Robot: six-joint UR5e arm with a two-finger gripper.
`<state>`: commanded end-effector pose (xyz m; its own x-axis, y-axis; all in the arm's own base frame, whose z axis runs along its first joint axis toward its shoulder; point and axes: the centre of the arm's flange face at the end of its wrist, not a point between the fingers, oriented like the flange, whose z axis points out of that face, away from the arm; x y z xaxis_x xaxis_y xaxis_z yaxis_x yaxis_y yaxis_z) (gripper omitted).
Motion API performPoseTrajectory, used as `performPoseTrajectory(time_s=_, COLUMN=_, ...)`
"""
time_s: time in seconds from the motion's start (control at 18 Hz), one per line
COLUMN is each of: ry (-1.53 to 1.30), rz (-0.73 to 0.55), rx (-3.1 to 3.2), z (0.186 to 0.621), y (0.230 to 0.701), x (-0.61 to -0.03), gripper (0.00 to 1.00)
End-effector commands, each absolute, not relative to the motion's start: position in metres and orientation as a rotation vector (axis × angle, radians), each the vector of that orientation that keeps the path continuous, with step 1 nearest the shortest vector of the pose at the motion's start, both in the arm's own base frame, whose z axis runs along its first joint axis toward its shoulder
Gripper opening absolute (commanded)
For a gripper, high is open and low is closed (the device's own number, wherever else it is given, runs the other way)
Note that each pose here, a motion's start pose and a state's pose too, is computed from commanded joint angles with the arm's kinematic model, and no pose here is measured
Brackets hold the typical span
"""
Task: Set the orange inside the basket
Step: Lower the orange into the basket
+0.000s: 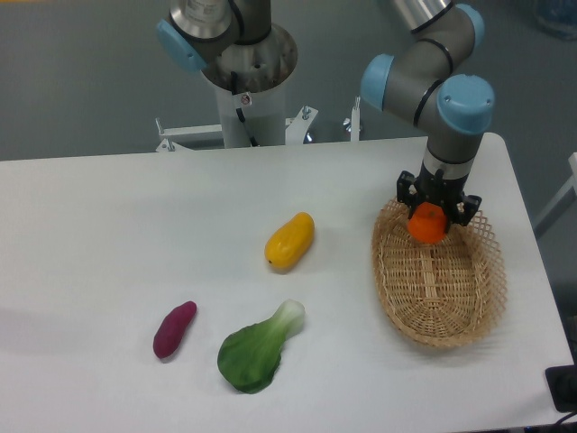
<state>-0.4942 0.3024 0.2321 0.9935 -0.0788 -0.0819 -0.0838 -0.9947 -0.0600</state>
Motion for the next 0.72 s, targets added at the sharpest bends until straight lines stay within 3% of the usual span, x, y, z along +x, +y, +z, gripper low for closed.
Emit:
performPoseTrajectory(time_s=0.28, ry=0.13, rz=0.115, rx=-3.074, z=0.2272, y=0.3051, x=-0.4944, gripper=0.63)
performPoseTrajectory(time_s=0.61, ry=0.14, rz=0.163, rx=-3.063, z=0.2303, y=0.3074, x=-0.5013, gripper=0.92)
performPoseTrajectory(time_s=0.72, ry=0.15, rz=0.181, rx=-3.059, z=0.2356, y=0.3087, x=-0.5025, gripper=0.97)
